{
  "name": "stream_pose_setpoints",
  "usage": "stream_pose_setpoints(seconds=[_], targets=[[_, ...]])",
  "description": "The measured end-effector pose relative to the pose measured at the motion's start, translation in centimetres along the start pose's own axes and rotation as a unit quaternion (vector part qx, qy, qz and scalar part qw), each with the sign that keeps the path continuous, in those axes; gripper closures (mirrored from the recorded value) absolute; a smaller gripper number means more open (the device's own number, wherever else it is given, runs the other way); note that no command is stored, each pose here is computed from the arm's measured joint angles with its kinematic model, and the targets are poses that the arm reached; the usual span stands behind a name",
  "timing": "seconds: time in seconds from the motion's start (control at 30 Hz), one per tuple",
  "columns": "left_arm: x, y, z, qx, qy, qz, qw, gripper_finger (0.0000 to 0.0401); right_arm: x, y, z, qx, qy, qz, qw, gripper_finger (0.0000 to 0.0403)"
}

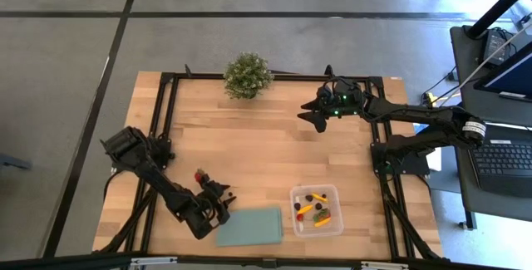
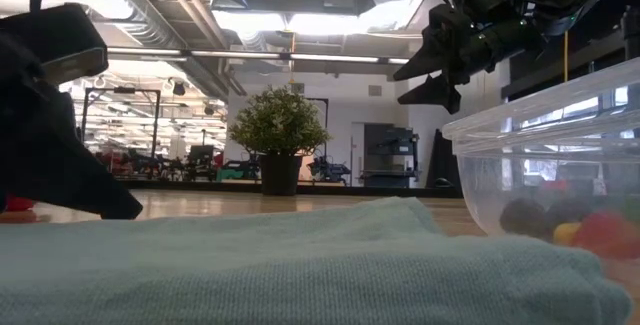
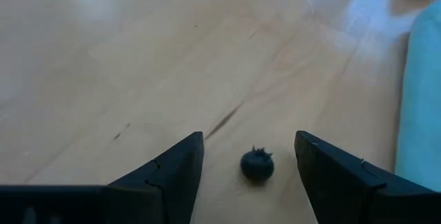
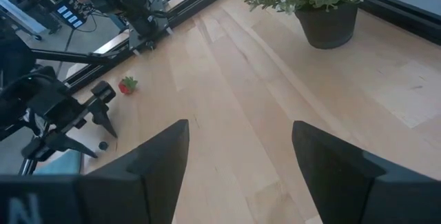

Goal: Pick and placing Produce into tupperware
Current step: Put the blueberry into the transparent bin

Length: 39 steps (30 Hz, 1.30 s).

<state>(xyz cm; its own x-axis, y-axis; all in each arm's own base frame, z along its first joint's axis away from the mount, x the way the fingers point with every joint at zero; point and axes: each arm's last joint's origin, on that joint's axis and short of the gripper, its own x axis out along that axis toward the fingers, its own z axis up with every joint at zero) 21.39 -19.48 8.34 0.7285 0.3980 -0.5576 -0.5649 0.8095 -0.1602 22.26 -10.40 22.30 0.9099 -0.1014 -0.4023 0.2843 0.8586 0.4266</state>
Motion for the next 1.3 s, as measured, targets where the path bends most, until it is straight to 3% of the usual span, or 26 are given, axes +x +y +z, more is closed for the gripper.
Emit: stream_pose_setpoints(seconds=[0.37, 1.2, 1.3], targets=[[0.6, 0.2, -1.0, 0.019, -0.013, 0.014, 1.0, 0.0193, 0.0, 0.0, 0.0, 0.0, 0.0, 0.0, 1.0, 0.0144], [0.3, 0.4, -1.4, 0.033, -0.014, 0.015, 0.999, 0.036, 0.0, 0.0, 0.0, 0.0, 0.0, 0.0, 1.0, 0.0144], [0.2, 0.3, -1.2, 0.028, -0.015, 0.013, 0.999, 0.0361, 0.0, 0.0, 0.0, 0.0, 0.0, 0.0, 1.0, 0.0144]])
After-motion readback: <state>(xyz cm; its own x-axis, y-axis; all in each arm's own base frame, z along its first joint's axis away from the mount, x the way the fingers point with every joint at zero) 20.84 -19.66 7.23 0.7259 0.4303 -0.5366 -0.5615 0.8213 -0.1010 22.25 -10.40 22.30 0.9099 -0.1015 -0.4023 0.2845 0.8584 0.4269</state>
